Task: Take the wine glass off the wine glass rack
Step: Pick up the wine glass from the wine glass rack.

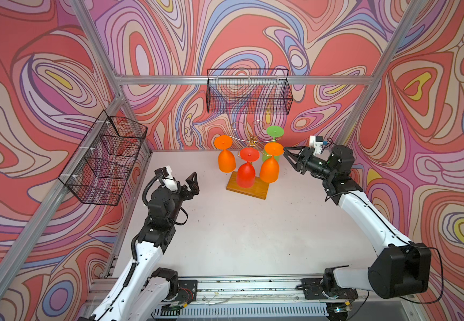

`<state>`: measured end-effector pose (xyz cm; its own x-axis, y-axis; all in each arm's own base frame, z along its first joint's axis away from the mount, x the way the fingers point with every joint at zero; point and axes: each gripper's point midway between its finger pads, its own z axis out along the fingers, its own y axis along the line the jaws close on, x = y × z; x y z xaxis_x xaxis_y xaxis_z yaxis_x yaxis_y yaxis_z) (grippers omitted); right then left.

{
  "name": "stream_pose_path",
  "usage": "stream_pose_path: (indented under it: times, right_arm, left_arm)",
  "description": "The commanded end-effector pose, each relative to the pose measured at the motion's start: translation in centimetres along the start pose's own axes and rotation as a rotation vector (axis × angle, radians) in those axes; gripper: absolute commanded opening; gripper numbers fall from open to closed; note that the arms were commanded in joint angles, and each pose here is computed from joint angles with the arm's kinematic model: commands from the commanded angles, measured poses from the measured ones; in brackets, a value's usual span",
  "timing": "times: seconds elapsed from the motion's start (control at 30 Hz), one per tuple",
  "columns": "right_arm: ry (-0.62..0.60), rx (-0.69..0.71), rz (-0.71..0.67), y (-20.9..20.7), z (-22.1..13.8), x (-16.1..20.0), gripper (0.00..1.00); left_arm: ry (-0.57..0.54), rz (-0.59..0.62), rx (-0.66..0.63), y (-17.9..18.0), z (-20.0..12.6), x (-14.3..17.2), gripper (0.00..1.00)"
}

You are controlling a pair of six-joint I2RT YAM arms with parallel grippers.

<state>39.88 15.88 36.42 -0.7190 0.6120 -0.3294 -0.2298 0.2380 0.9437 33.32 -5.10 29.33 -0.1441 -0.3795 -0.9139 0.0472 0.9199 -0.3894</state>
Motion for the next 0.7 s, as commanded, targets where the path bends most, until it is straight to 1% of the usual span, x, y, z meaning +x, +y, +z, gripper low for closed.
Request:
stream_pose_path:
  times: [0.0,0.33,0.67]
  right_arm:
    - [0.004,-0.028,-0.025,0.8,0.3,-0.1,0.4]
    - [0.009,-0.05,-0.027,1.1,1.3,-0.2,0.4]
    - [0.005,-0.067,-0.034,1.5,1.6,-0.5,0.35]
  left_arm:
    - [-0.022,0.01,0.018,-0.7,-0.2,-1.0,0.96]
    - [-0.021,0.013,0.013,-0.6,-0.3,-0.9,0.96]
    - [-0.024,0.016,0.006,-0.4,-0.4,-0.9,0.96]
